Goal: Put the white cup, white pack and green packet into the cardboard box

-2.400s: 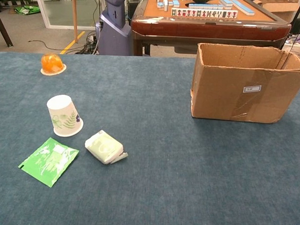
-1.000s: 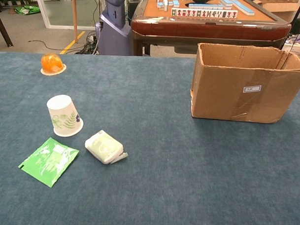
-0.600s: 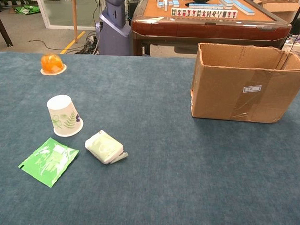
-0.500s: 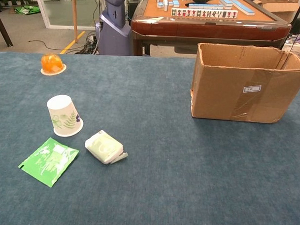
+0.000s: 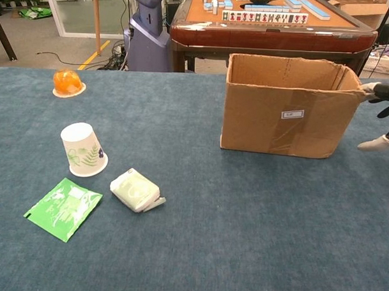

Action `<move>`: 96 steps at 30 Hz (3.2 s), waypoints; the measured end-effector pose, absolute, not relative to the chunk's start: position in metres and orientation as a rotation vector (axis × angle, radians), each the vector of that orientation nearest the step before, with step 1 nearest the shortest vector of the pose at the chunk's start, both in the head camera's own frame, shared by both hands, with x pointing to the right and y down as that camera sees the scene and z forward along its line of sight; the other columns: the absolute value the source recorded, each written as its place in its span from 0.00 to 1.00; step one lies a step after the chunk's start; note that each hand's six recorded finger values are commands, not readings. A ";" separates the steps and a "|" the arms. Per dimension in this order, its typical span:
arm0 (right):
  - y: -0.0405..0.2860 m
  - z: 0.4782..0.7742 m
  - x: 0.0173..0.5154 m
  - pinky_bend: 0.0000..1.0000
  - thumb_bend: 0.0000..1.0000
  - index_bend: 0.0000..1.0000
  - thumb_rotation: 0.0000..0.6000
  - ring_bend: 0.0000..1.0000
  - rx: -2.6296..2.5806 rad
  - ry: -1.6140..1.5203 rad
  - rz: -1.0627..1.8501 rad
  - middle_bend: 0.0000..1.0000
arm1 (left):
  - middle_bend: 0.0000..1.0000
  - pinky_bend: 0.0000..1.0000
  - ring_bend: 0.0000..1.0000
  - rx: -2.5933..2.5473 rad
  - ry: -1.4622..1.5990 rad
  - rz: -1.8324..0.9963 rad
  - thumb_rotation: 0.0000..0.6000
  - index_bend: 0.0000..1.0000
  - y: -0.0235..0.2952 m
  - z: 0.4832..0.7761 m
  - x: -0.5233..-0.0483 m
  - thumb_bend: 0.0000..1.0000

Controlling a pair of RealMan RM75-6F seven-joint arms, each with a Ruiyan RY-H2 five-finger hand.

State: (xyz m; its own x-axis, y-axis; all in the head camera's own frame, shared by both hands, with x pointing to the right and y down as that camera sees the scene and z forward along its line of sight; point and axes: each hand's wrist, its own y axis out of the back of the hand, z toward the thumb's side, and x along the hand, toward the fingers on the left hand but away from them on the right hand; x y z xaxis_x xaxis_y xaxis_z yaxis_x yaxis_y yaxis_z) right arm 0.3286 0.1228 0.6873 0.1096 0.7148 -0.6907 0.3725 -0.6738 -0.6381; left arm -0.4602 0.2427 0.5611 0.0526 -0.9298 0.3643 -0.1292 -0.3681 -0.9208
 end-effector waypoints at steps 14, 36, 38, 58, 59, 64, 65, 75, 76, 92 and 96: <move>0.114 0.679 0.269 0.17 0.05 0.13 1.00 0.04 -2.182 -0.995 1.475 0.08 | 0.41 0.58 0.43 -1.601 1.085 -1.399 1.00 0.50 0.243 0.562 -0.461 0.25; 0.073 0.688 0.210 0.17 0.05 0.13 1.00 0.04 -2.179 -0.945 1.448 0.09 | 0.41 0.58 0.43 -1.601 1.104 -1.399 1.00 0.50 0.243 0.558 -0.464 0.25; 0.070 0.689 0.205 0.17 0.06 0.13 1.00 0.04 -2.181 -0.943 1.439 0.09 | 0.41 0.58 0.43 -1.602 1.103 -1.397 1.00 0.50 0.243 0.558 -0.463 0.25; 0.056 0.698 0.141 0.17 0.06 0.13 1.00 0.04 -2.220 -0.905 1.354 0.09 | 0.41 0.58 0.43 -1.596 1.127 -1.380 1.00 0.50 0.243 0.550 -0.465 0.25; 0.055 0.698 0.137 0.17 0.06 0.13 1.00 0.04 -2.221 -0.904 1.352 0.09 | 0.41 0.58 0.43 -1.596 1.129 -1.379 1.00 0.50 0.243 0.550 -0.465 0.25; 0.051 0.698 0.127 0.17 0.06 0.13 1.00 0.04 -2.212 -0.894 1.344 0.09 | 0.41 0.58 0.43 -1.595 1.135 -1.383 1.00 0.50 0.243 0.549 -0.467 0.25; 0.050 0.698 0.125 0.17 0.06 0.13 1.00 0.04 -2.210 -0.894 1.342 0.09 | 0.41 0.58 0.43 -1.595 1.135 -1.384 1.00 0.50 0.243 0.549 -0.467 0.25; 0.052 0.694 0.127 0.17 0.06 0.13 1.00 0.04 -2.208 -0.874 1.336 0.09 | 0.41 0.58 0.43 -1.596 1.130 -1.397 1.00 0.50 0.244 0.551 -0.469 0.25; 0.054 0.693 0.129 0.17 0.06 0.13 1.00 0.04 -2.209 -0.869 1.336 0.09 | 0.41 0.58 0.43 -1.596 1.128 -1.400 1.00 0.50 0.244 0.551 -0.469 0.25; 0.105 0.613 0.277 0.17 0.08 0.13 1.00 0.04 -1.901 -0.778 1.395 0.12 | 0.41 0.58 0.43 -1.647 1.037 -1.403 1.00 0.49 0.249 0.571 -0.451 0.25; 0.127 0.594 0.318 0.17 0.08 0.13 1.00 0.04 -1.796 -0.781 1.443 0.12 | 0.41 0.58 0.43 -1.662 1.025 -1.390 1.00 0.48 0.249 0.574 -0.446 0.25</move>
